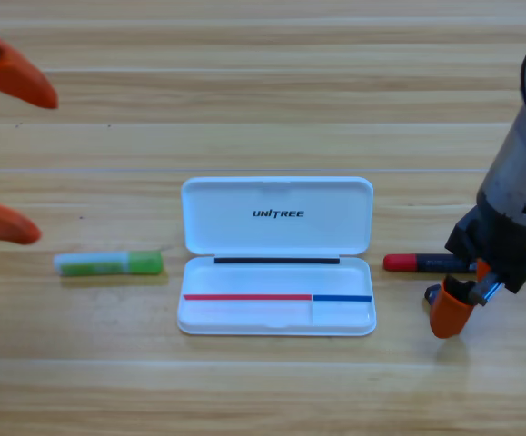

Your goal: Clean up eraser and pencils

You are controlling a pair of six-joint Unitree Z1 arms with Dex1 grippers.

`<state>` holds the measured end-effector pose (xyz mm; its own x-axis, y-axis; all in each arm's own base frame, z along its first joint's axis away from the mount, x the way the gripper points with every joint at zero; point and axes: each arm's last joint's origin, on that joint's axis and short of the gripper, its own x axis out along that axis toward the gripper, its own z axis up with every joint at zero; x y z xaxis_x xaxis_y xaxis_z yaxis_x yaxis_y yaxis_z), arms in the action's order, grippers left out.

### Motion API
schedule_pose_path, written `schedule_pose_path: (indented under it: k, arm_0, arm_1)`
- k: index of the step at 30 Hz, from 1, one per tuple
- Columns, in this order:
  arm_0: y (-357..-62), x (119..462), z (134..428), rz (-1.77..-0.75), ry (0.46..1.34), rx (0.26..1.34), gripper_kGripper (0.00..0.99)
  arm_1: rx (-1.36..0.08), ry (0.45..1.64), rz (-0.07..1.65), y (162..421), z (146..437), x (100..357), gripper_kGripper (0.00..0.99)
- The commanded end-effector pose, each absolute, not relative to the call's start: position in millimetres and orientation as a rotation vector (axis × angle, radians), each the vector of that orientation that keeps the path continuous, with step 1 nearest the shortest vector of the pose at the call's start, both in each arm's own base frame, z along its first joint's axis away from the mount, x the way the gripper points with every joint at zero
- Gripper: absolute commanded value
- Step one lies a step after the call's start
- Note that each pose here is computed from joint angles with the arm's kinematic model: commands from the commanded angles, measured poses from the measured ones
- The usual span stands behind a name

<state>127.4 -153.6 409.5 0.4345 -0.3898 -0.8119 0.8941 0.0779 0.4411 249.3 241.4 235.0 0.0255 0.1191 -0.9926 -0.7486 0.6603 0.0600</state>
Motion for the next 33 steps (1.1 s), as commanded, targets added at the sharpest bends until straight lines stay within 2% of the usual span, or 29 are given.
schedule_pose_path:
  k: [1,10,15,23,25,27,28,29,32,33]
  arm_0:
    - [-154,134,401,-1.001,0.625,1.210,0.990]
    - [-157,170,379,-0.948,0.752,1.288,0.989]
    - [-160,199,357,-0.953,0.862,1.305,0.989]
    - [-159,242,335,-0.956,0.978,1.263,0.990]
    - [-157,253,329,-0.957,1.005,1.247,0.990]
    - [-155,264,324,-0.958,1.029,1.235,0.990]
    - [-155,269,320,-0.960,1.043,1.233,0.990]
    - [-154,273,317,-0.965,1.055,1.230,0.990]
    - [-155,286,305,-0.970,1.089,1.225,0.990]
    - [-155,289,302,-0.974,1.097,1.222,0.990]
  arm_1:
    - [-0.585,1.450,0.670,247,202,272,0.893]
    - [-0.602,1.449,0.652,253,189,280,0.891]
    - [-0.622,1.454,0.632,255,181,283,0.825]
    - [-0.637,1.465,0.615,259,168,289,0.808]
    - [-0.636,1.467,0.616,260,166,289,0.736]
    - [-0.637,1.474,0.619,260,164,289,0.727]
    - [-0.638,1.475,0.618,260,163,290,0.690]
    - [-0.638,1.477,0.618,260,163,290,0.609]
    - [-0.642,1.484,0.618,260,160,290,0.463]
    - [-0.642,1.486,0.621,261,159,290,0.383]
